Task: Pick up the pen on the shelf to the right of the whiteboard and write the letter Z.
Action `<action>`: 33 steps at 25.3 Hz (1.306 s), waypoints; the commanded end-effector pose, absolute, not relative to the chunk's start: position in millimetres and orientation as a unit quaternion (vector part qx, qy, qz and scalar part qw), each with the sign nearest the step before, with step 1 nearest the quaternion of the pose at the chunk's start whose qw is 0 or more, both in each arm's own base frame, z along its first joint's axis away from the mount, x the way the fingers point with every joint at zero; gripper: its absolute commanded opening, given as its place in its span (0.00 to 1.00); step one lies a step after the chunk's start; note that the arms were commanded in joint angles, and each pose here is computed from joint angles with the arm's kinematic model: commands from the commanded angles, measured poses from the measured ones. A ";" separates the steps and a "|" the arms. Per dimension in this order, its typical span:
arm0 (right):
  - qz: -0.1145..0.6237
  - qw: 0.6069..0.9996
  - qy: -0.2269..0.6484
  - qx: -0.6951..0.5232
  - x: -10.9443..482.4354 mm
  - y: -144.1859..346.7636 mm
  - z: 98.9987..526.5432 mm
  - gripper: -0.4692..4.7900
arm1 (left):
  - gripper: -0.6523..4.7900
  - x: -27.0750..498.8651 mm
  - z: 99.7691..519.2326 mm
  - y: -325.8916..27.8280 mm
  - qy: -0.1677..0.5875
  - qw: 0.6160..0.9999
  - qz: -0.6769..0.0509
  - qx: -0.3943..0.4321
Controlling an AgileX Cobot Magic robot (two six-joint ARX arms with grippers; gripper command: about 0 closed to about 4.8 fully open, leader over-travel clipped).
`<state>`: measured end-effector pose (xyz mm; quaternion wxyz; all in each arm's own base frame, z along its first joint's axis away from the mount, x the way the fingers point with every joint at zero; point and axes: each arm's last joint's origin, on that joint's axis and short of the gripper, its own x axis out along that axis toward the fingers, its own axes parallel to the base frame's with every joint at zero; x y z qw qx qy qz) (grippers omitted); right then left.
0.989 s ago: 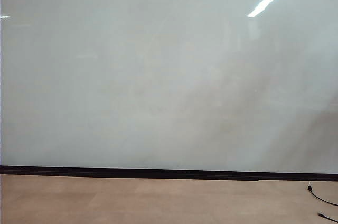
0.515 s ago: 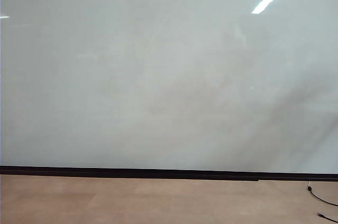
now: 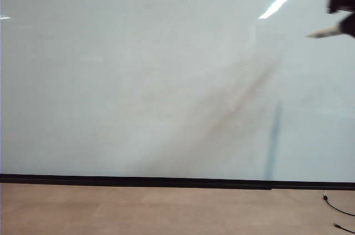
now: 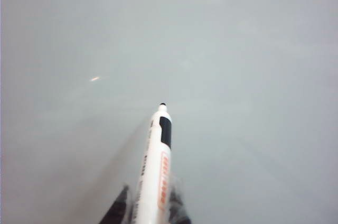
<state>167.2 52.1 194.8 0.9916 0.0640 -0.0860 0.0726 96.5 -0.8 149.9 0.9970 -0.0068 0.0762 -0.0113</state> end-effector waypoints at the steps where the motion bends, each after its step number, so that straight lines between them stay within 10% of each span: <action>1: 0.117 0.989 -0.073 0.044 175.3 69.7 207.5 0.07 | 0.11 96.5 151.2 -0.8 0.073 0.997 -0.012 -0.005; 33: 0.338 0.938 -0.072 0.026 237.1 193.7 293.9 0.07 | 0.11 96.5 151.2 -0.8 0.073 0.997 -0.012 -0.005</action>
